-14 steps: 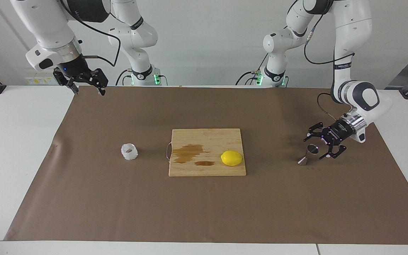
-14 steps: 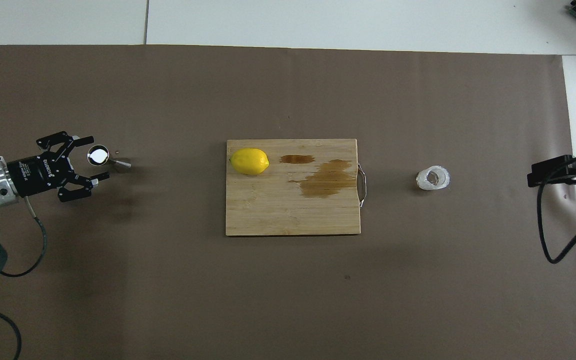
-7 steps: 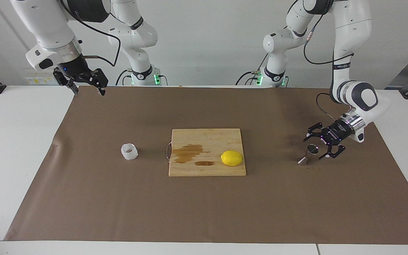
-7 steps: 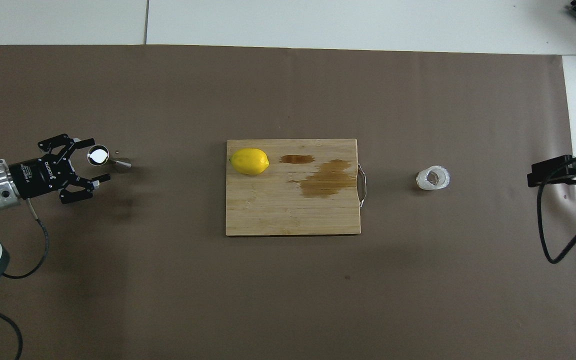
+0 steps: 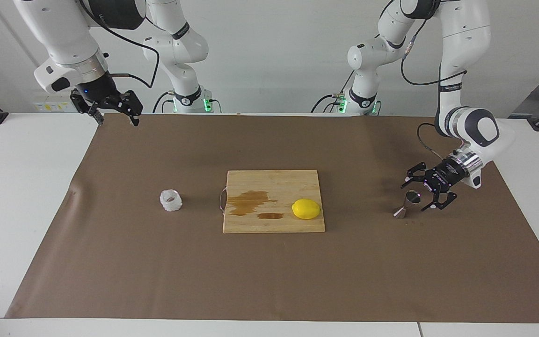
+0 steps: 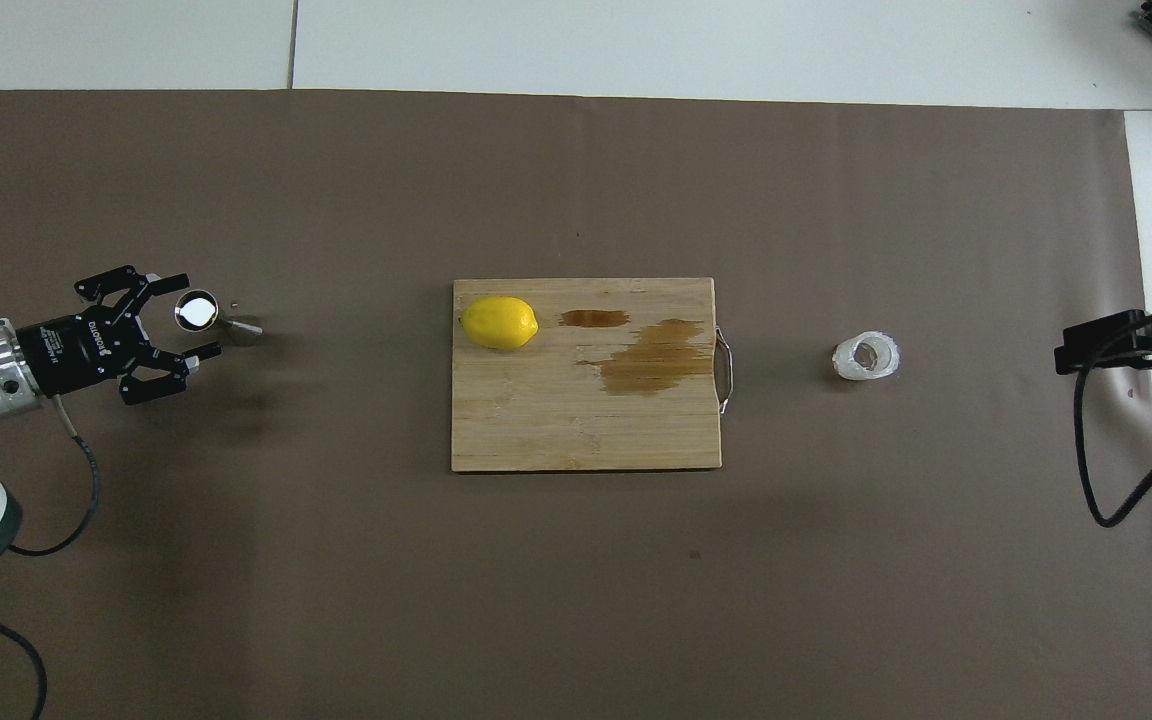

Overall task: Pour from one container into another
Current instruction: 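Close the left gripper around the small silver cup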

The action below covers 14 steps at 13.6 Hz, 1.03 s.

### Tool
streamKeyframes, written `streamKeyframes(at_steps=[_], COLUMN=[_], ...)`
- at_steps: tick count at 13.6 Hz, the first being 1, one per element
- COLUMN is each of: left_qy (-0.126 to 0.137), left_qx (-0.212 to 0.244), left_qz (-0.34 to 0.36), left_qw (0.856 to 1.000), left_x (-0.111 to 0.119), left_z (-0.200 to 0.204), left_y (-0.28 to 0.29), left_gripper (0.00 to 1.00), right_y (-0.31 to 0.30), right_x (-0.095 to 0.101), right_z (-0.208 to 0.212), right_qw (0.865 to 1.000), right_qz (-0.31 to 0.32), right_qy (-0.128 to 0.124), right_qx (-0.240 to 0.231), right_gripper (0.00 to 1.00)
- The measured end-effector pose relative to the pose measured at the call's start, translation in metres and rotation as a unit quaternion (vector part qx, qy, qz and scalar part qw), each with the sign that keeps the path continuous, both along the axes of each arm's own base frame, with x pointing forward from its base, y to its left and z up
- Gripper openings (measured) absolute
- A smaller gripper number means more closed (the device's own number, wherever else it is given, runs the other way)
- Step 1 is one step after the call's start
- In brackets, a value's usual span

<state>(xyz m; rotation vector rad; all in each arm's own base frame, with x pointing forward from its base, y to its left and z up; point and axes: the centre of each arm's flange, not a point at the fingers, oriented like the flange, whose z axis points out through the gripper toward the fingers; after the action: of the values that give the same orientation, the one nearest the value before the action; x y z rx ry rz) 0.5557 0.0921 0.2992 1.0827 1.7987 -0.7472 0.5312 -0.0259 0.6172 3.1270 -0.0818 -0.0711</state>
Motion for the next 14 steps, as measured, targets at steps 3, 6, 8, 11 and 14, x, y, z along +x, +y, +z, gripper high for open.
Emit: streamKeyframes(at_steps=[3,6,8,11,14], left_qy=[0.0,0.0,0.0,0.0,0.0], left_qx=[0.0,0.0,0.0,0.0,0.0], left_qz=[0.0,0.0,0.0,0.001,0.001], left_qw=[1.0,1.0,1.0,1.0,1.0], left_x=[0.0001,0.0001,0.0001,-0.0001,-0.0002], left_z=[0.0,0.0,0.0,-0.0003,-0.0004], left_y=[-0.0002,-0.0002,-0.0001,0.0001,0.0001], left_gripper=[0.81,0.79,0.71,0.5,0.5], right_y=[0.0,0.0,0.0,0.0,0.0], right_x=[0.0,0.0,0.0,0.0,0.0], right_z=[0.0,0.0,0.0,0.0,0.0], right_qw=[1.0,1.0,1.0,1.0,1.0], right_qz=[0.0,0.0,0.0,0.0,0.0], right_qy=[0.0,0.0,0.0,0.0,0.0], right_qx=[0.0,0.0,0.0,0.0,0.0], right_gripper=[1.0,1.0,1.0,1.0,1.0])
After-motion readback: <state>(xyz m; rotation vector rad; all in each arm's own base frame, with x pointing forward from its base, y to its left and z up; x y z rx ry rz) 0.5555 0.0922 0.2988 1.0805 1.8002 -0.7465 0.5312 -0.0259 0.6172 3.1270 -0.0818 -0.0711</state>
